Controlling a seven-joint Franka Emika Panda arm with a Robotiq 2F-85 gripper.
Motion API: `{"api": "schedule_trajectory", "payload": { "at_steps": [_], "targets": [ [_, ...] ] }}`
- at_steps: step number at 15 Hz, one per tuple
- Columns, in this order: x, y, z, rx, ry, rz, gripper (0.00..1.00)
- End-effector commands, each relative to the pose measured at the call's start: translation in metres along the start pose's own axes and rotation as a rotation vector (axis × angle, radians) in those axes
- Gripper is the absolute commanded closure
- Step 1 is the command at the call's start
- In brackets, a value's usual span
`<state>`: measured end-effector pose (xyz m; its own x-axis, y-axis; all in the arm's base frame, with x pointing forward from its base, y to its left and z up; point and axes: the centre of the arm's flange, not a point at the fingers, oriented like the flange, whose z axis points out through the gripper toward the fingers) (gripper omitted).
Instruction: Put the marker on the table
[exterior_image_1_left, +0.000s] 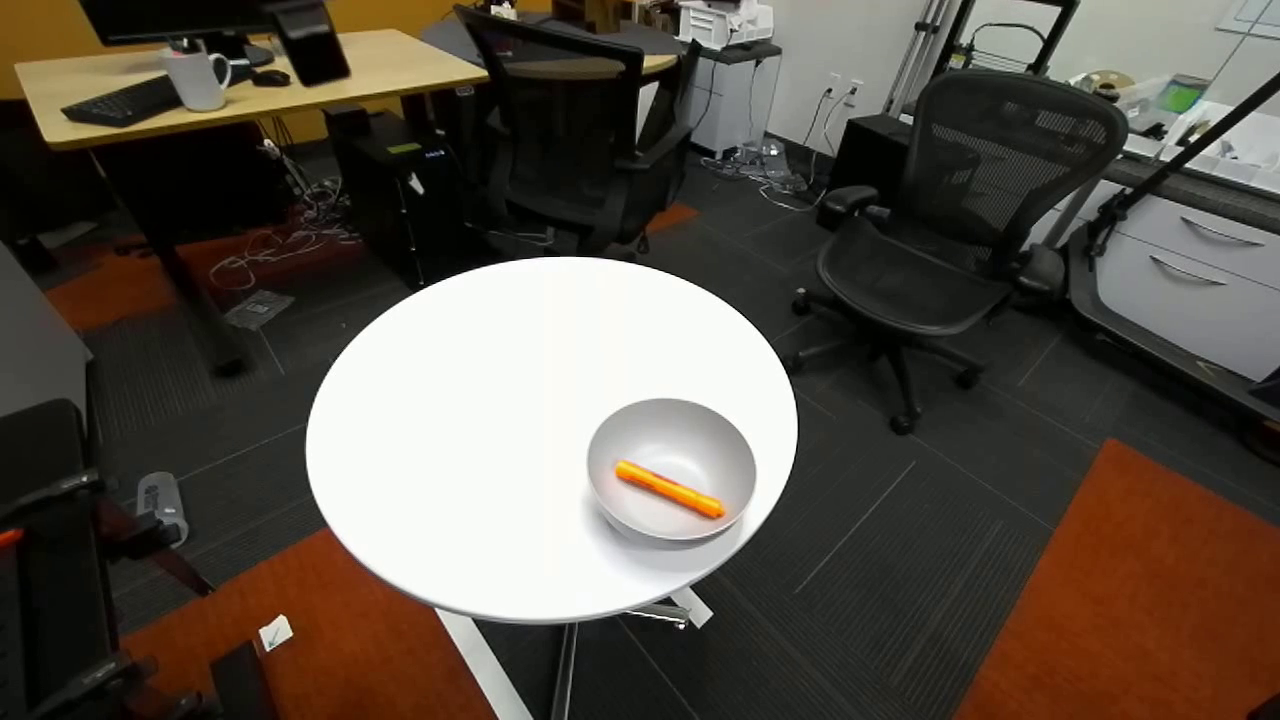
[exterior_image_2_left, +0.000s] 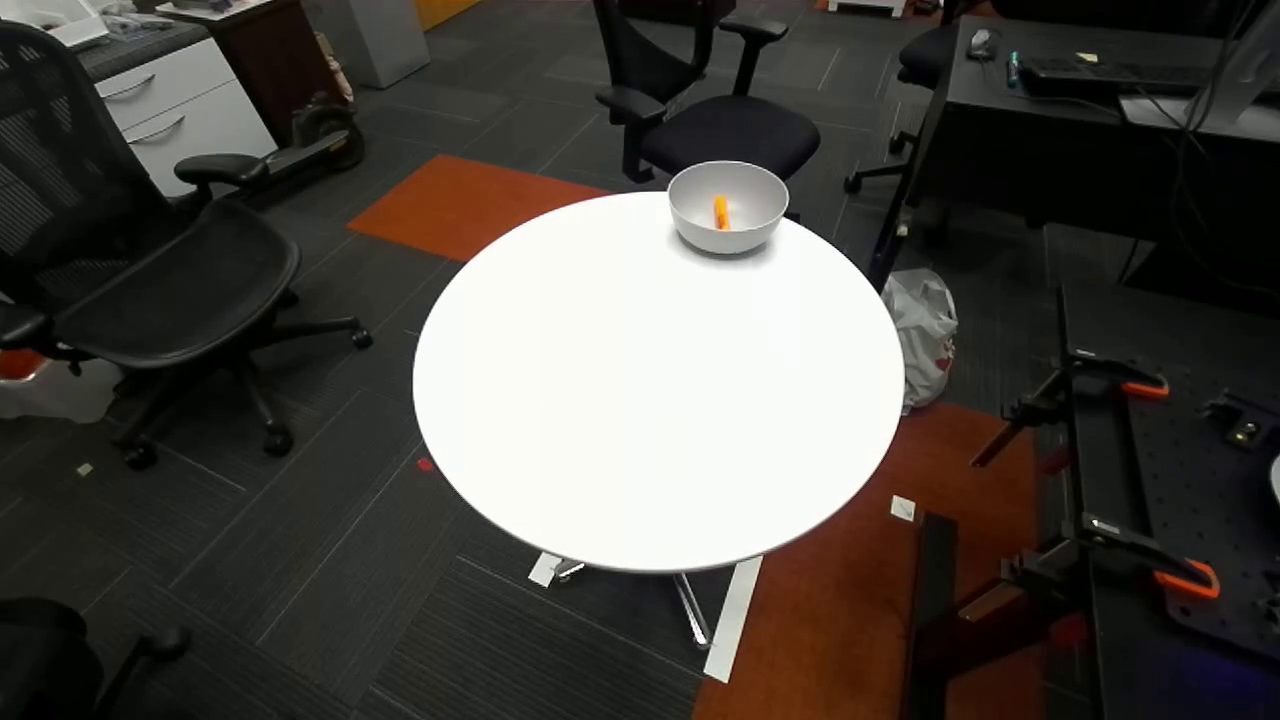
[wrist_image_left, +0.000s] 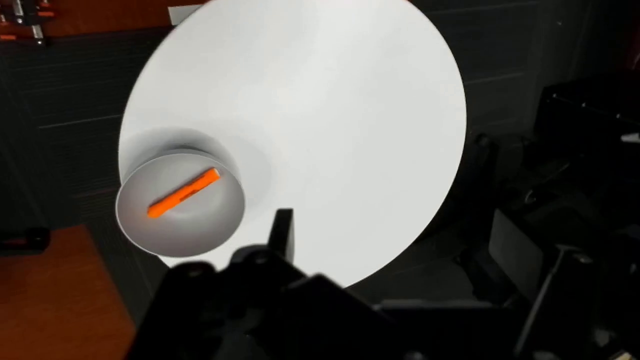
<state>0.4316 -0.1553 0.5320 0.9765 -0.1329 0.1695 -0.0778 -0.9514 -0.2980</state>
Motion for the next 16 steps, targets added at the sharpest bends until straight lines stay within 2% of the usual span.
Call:
{"api": "schedule_trajectory", "payload": {
  "at_steps": [1, 6, 12, 16],
  "targets": [
    [0.048, 0.007, 0.040, -0.001, 0.062, 0.194, 0.00],
    [0.088, 0.030, 0.102, -0.067, 0.153, 0.443, 0.00],
    [0.117, 0.076, 0.163, -0.150, 0.150, 0.769, 0.00],
    [0.136, 0.108, 0.197, -0.199, 0.116, 0.965, 0.00]
  ]
}}
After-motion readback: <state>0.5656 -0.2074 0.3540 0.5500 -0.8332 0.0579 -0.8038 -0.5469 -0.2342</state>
